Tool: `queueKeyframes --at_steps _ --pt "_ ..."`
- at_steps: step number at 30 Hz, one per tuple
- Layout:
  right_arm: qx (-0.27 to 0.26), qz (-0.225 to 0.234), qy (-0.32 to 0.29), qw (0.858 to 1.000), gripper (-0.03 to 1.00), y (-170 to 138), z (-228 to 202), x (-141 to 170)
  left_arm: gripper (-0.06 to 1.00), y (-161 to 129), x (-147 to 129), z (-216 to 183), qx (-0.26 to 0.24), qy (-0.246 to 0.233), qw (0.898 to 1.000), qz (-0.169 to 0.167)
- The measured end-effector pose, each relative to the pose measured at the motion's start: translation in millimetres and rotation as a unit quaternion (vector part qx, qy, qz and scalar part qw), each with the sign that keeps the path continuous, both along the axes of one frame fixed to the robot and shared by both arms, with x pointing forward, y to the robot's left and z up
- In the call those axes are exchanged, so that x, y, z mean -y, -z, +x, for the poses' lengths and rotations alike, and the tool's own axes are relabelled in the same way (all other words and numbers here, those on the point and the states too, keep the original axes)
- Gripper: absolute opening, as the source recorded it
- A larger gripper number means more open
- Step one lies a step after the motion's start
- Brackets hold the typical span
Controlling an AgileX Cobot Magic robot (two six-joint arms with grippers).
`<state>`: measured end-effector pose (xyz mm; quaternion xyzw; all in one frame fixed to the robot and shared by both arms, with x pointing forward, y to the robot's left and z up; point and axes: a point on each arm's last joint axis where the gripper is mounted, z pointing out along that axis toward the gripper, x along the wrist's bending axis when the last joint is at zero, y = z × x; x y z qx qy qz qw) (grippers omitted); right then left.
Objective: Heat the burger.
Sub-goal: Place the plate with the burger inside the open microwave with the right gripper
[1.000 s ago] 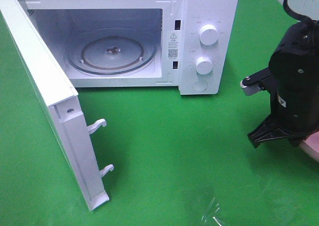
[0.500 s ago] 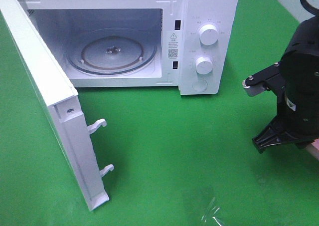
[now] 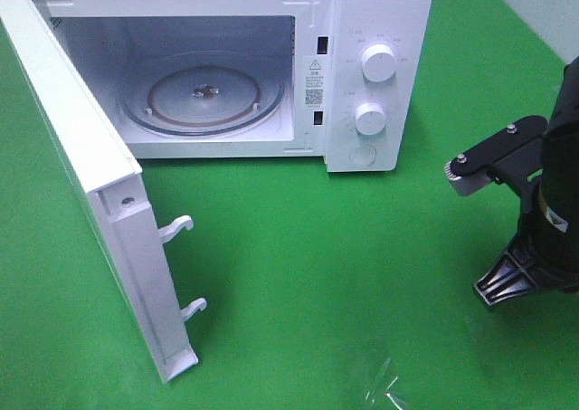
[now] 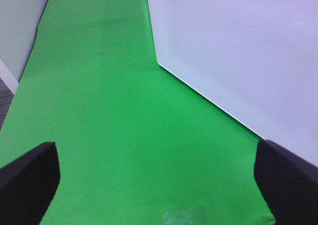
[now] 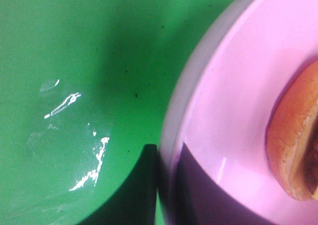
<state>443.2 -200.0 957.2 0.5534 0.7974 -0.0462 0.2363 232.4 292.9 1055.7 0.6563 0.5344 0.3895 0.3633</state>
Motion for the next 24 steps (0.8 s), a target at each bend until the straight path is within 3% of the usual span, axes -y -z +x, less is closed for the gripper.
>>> queueKeyframes --at_steps 24 --pt "0.000 -0.026 -0.075 0.997 0.05 -10.4 -58.1 -10.8 0.99 0.0 0.0 0.0 0.000 0.000 1.000 0.000"
